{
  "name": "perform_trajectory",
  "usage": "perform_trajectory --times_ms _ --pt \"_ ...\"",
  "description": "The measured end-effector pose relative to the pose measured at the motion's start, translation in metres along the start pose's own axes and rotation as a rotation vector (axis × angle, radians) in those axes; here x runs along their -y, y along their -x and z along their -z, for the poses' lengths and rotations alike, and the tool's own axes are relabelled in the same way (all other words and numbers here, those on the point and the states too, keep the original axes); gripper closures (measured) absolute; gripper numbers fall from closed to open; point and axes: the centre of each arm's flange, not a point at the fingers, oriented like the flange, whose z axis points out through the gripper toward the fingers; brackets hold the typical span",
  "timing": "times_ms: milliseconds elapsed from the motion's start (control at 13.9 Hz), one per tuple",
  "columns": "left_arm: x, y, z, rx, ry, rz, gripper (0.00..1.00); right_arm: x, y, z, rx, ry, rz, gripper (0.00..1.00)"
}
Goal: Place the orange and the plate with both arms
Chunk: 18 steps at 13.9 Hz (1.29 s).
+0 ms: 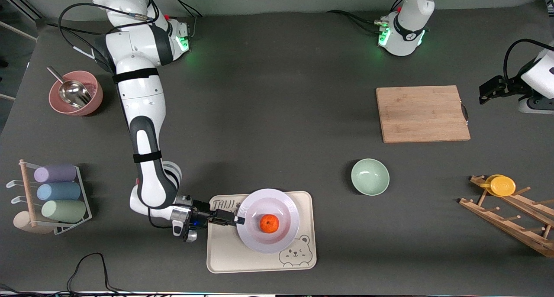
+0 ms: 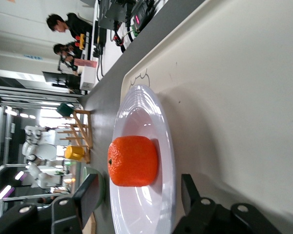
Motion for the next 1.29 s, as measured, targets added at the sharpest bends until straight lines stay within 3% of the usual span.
perform_trajectory --times_ms 287,502,717,1004,1148,1291 --pt "0.003 0.000 0.001 -0.007 -0.001 0.007 0.00 0.035 -0.028 0.048 0.059 0.175 0.054 0.19" --pt "0.004 0.000 0.001 -0.008 -0.001 0.008 0.00 0.081 -0.046 0.100 0.173 0.370 0.182 0.00" --pt "0.004 0.000 0.001 -0.008 -0.001 0.008 0.00 0.134 -0.056 0.171 0.289 0.537 0.278 0.00" --pt "0.004 0.000 0.002 -0.009 -0.001 0.008 0.00 0.197 -0.045 0.283 0.423 0.717 0.280 0.00" --pt "0.004 -0.001 0.004 -0.014 -0.001 0.008 0.00 0.234 -0.032 0.330 0.470 0.801 0.282 0.00" --pt "0.005 -0.001 0.008 -0.021 -0.002 0.008 0.00 0.266 -0.020 0.368 0.485 0.886 0.292 0.00"
